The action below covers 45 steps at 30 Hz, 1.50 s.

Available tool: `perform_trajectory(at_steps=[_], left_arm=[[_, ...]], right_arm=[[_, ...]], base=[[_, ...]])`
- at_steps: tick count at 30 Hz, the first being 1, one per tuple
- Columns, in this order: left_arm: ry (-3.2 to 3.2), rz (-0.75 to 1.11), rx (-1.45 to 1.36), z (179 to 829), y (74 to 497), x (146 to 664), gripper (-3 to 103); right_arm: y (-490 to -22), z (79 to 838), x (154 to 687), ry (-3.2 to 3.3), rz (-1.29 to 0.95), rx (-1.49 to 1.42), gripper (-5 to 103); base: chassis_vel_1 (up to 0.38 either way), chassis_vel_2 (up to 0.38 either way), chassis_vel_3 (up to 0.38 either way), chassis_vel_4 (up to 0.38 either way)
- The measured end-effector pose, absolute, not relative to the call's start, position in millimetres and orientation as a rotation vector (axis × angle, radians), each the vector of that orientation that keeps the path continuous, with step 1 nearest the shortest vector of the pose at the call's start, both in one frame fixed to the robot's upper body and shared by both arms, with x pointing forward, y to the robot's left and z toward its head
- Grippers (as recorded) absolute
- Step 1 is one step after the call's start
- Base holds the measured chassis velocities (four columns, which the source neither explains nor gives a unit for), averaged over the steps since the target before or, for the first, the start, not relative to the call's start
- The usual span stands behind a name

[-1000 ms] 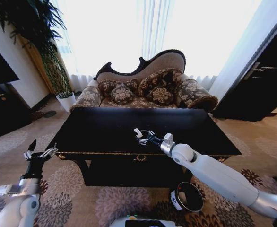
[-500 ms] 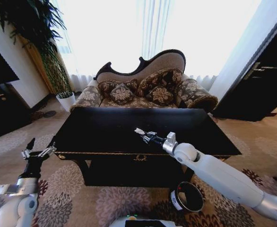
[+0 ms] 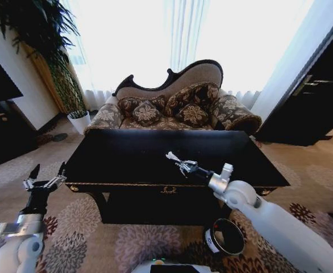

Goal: Move to the front of the table and place the trash on the table into the trash bin.

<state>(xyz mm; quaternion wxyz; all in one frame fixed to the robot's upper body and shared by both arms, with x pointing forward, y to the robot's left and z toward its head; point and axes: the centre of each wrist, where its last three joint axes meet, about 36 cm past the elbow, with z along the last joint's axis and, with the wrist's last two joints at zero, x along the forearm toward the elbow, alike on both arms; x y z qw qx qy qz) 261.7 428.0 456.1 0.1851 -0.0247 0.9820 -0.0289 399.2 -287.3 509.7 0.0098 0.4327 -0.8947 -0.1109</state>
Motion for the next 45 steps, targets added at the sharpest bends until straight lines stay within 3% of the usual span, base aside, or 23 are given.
perform_trajectory(at_steps=[14, 21, 36, 45], left_arm=[[2.682, -0.082, -0.049, 493.8, 429.6, 253.1, 100], [2.651, -0.069, -0.07, 506.7, 445.8, 250.9, 100], [2.629, -0.041, -0.162, 525.3, 504.9, 255.7, 100], [2.616, -0.034, -0.187, 537.2, 507.7, 247.9, 100]], right_arm=[[-352.5, 474.7, 351.1, -2.793, -0.453, 1.595, 1], [-380.8, 448.7, 342.4, -2.855, -0.53, 1.569, 1], [-485.7, 355.7, 306.4, -2.82, -0.598, 1.544, 1], [-527.3, 293.3, 283.2, -2.733, -0.601, 1.444, 1]], base=[[0.0, 0.0, 0.0, 0.0], [0.0, 0.0, 0.0, 0.0], [0.0, 0.0, 0.0, 0.0], [0.0, 0.0, 0.0, 0.0]])
